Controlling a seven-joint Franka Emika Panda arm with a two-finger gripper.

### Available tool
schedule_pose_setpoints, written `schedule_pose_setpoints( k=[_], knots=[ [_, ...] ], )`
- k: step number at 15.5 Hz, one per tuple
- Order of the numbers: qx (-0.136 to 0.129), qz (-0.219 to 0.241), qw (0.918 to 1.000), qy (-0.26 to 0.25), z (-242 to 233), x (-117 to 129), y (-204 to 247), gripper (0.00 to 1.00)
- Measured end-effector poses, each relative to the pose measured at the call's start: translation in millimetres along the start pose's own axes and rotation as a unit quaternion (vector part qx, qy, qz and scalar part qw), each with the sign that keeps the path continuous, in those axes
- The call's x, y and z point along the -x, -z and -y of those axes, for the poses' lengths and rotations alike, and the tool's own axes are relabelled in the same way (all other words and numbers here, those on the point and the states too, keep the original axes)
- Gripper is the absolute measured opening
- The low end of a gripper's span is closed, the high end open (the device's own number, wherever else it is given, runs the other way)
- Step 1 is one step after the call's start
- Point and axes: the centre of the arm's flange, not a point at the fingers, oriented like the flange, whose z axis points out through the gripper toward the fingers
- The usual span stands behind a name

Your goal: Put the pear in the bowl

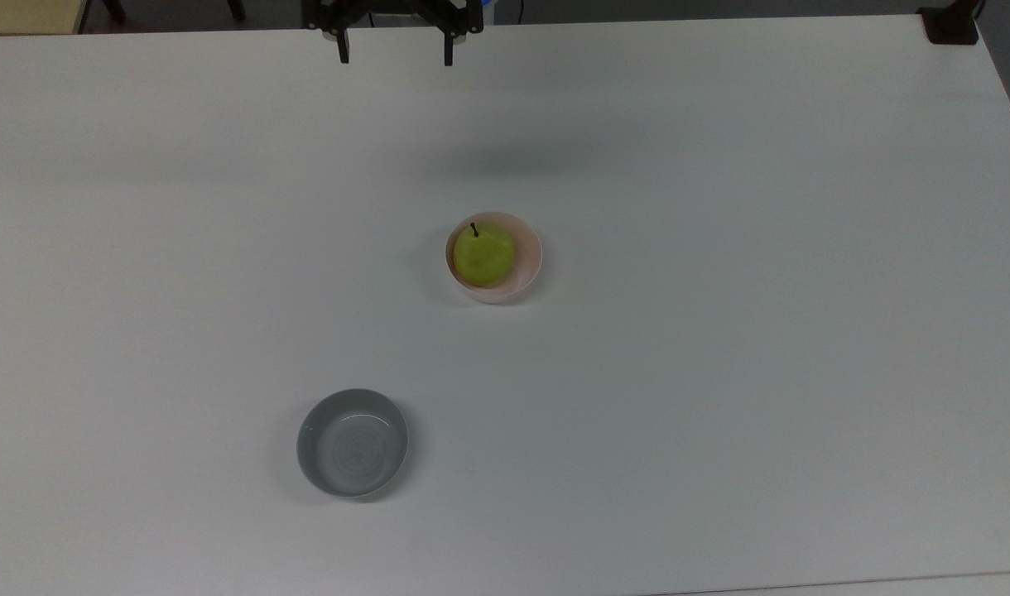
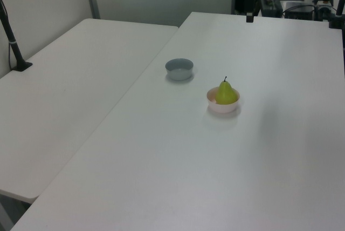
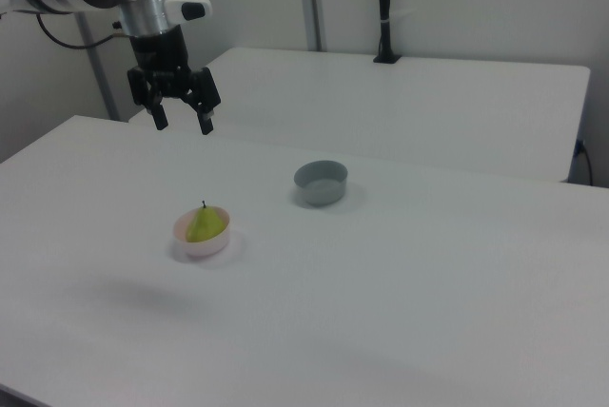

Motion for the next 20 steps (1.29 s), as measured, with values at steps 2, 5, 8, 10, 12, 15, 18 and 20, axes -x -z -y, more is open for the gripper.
schedule_pose_setpoints(
  k=[2, 5, 8, 10, 12, 15, 18, 20],
  knots=[
    [-0.014, -0.002, 0.9999, -0.005, -2.3, 1.4, 2.7, 1.0],
    [-0.02, -0.005, 0.9998, -0.006, -2.1, 3.2, 6.2, 1.0],
    [-0.02, -0.005, 0.9998, -0.006, -2.1, 3.3, 6.4, 1.0],
    [-0.02, -0.005, 0.9998, -0.006, -2.1, 3.3, 6.4, 1.0],
    [-0.02, -0.005, 0.9998, -0.006, -2.1, 3.2, 6.3, 1.0],
    [-0.02, -0.005, 0.9998, -0.006, -2.0, 3.0, 5.8, 1.0],
    [-0.02, -0.004, 0.9998, -0.006, -2.0, 2.9, 5.5, 1.0],
    [-0.02, -0.004, 0.9998, -0.006, -2.0, 2.9, 5.4, 1.0]
  ],
)
